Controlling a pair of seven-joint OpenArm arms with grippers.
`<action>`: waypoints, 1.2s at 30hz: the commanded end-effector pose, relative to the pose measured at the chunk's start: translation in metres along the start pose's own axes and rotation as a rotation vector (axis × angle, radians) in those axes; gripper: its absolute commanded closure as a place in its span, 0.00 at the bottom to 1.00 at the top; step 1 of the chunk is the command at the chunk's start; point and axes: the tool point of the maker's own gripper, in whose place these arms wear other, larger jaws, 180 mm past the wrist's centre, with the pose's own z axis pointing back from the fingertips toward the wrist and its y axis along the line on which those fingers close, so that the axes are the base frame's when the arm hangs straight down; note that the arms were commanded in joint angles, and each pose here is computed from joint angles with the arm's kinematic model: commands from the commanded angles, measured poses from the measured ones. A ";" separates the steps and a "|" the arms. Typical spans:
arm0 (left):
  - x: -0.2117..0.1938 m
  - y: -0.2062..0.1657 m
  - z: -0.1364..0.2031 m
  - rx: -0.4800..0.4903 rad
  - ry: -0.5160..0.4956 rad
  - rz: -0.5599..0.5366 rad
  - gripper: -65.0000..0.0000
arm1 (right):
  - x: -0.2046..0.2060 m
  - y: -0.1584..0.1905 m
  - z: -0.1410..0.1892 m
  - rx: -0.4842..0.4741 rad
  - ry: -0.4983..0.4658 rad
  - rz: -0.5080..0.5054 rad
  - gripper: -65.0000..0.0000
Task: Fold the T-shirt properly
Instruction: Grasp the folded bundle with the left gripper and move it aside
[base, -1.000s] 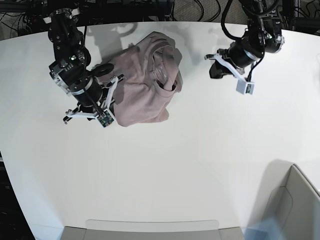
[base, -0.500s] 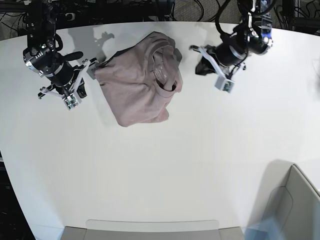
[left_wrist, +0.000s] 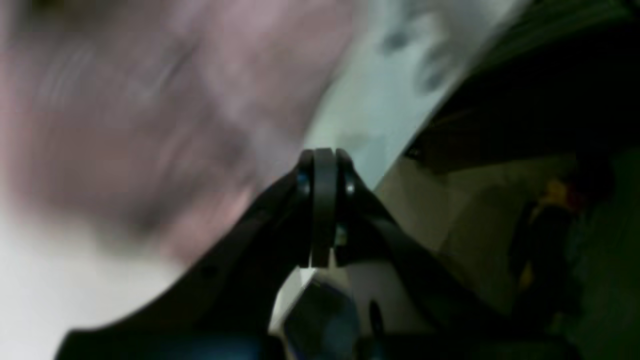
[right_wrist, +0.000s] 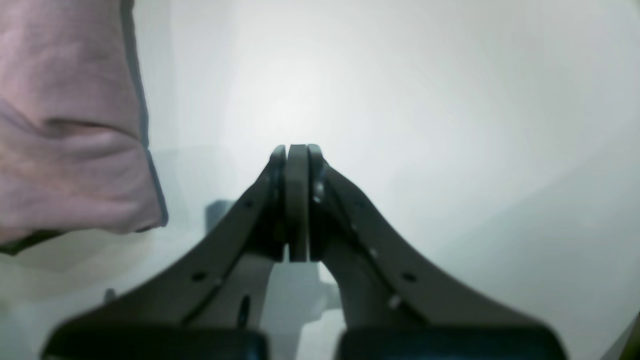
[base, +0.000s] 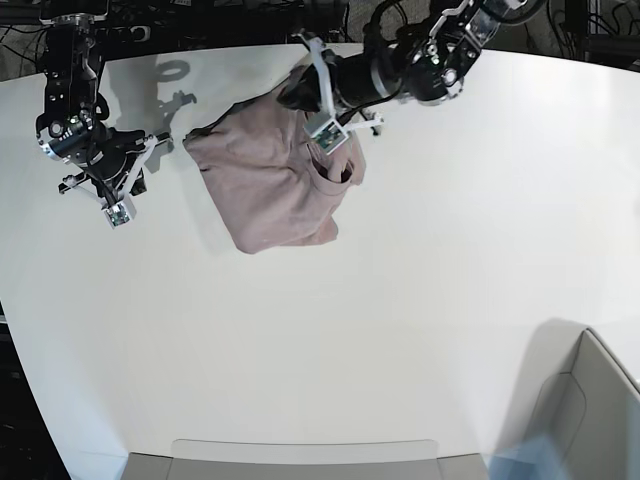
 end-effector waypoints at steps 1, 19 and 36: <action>0.007 0.002 0.002 0.010 -0.018 -0.029 1.00 | 0.010 -0.010 0.006 -0.024 -0.035 0.013 1.00; -0.016 0.182 0.027 0.526 0.177 0.164 1.00 | -0.014 -0.049 0.024 -0.128 -0.013 -0.071 1.00; 0.090 0.156 0.028 0.569 -0.238 0.192 1.00 | -0.034 -0.039 0.031 -0.115 0.025 -0.064 1.00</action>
